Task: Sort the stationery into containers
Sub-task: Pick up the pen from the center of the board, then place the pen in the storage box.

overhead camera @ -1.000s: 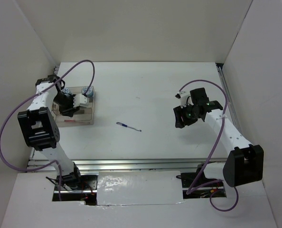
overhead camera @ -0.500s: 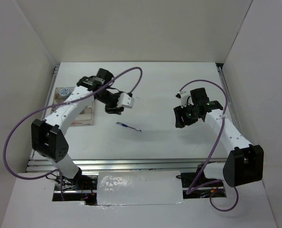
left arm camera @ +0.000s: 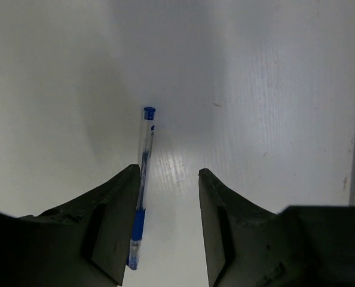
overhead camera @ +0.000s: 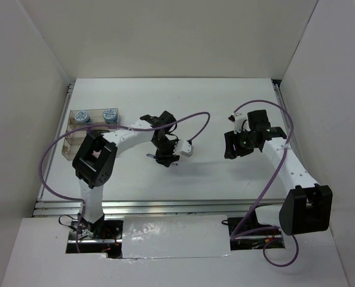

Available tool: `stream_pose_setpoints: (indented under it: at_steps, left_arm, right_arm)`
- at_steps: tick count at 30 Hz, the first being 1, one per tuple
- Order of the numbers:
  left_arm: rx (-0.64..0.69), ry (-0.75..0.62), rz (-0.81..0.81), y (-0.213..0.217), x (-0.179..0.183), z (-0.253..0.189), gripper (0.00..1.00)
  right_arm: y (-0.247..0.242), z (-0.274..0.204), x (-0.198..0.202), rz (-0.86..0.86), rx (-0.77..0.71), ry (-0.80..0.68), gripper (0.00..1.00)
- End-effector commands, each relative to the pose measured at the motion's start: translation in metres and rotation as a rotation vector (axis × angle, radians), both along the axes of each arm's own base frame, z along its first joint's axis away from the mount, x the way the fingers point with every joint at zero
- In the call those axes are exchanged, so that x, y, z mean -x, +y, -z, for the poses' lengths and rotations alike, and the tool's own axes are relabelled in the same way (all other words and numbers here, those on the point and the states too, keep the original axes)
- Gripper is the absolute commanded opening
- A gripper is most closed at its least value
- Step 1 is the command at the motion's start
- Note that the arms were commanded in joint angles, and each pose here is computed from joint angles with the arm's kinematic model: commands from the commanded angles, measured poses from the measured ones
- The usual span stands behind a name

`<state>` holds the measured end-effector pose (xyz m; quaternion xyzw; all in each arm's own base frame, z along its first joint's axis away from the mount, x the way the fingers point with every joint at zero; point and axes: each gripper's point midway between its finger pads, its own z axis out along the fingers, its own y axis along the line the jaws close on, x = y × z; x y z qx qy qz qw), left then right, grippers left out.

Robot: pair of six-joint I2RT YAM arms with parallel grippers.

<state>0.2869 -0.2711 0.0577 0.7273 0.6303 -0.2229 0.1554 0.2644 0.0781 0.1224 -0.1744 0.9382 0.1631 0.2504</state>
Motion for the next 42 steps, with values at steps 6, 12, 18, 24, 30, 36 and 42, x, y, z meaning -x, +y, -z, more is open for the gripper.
stream_pose_setpoints:
  at_steps: [6,12,18,24,30,36,42]
  left_arm:
    - [-0.078,-0.039,-0.037,0.003,-0.024,0.028,0.54]
    - [-0.154,-0.028,-0.021,0.016,-0.021,0.055,0.42]
    - [-0.198,-0.071,-0.021,0.032,-0.018,0.058,0.15]
    - [-0.108,-0.091,-0.096,0.041,-0.025,-0.023,0.00]
    - [-0.032,-0.178,-0.212,0.112,-0.060,-0.110,0.00]
    - [-0.080,-0.212,-0.308,0.209,-0.070,-0.116,0.02]
    - [-0.126,-0.185,-0.353,0.273,-0.073,-0.089,0.04]
  right_arm:
    - [-0.002,-0.010,0.001,-0.001,-0.028,-0.024,0.61]
    - [-0.008,-0.012,0.002,0.008,-0.018,-0.030,0.61]
    - [-0.014,-0.015,0.002,0.020,-0.003,-0.040,0.61]
    - [-0.015,-0.014,0.003,0.025,0.000,-0.032,0.61]
    - [-0.011,-0.013,0.001,0.022,-0.005,-0.034,0.61]
    - [-0.006,-0.009,-0.001,0.010,-0.004,-0.023,0.61]
    - [-0.003,-0.007,-0.002,0.005,0.002,-0.013,0.60]
